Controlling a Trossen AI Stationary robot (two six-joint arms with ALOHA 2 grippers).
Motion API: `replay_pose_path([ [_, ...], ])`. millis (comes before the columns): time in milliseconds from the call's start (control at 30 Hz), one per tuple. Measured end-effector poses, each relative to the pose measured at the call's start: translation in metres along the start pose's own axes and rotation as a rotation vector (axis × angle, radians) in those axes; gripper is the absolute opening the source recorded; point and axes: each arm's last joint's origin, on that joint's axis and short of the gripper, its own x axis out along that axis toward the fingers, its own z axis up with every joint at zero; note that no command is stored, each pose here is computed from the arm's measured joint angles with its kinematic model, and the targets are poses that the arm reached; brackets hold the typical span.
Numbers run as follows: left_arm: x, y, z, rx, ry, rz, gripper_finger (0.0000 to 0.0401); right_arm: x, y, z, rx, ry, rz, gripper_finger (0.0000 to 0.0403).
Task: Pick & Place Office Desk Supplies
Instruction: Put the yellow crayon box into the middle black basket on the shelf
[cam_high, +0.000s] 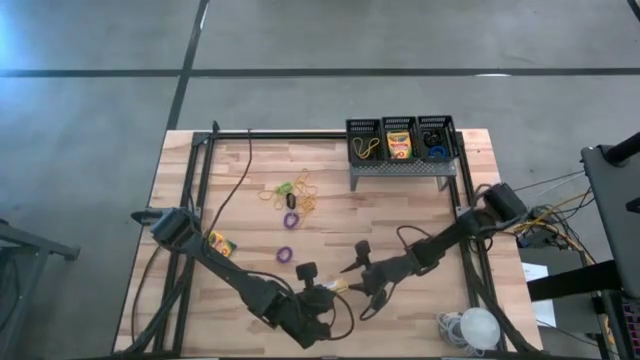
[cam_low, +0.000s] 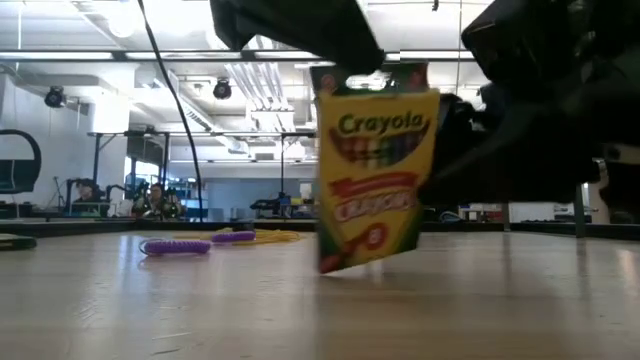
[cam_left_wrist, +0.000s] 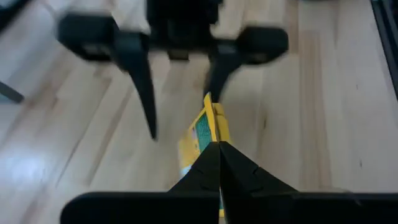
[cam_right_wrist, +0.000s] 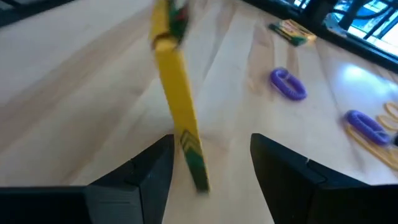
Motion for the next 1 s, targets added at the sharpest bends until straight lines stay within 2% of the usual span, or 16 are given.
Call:
replay_pose_path([
  [133, 0.0, 0.001, 0.001, -0.002, -0.03, 0.042, 0.0001, 0.008, 0.004, -0.001, 0.013, -0.045, 0.025, 0.0204],
  [267, 0.0, 0.002, 0.001, -0.001, -0.039, 0.06, 0.0001, 0.011, 0.005, 0.002, 0.054, -0.06, 0.055, 0.0179],
  [700, 0.001, 0.003, 0.0, 0.0, -0.032, 0.072, 0.0005, 0.008, 0.007, 0.005, 0.187, -0.074, 0.066, 0.0025],
  [800, 0.002, 0.005, 0.002, -0.002, -0.033, 0.077, 0.0032, 0.006, 0.007, 0.006, 0.221, -0.062, 0.062, 0.0026],
  [1000, -0.014, 0.016, 0.017, -0.03, -0.06, 0.067, 0.0125, -0.005, 0.002, 0.013, 0.253, 0.011, -0.002, 0.0031],
])
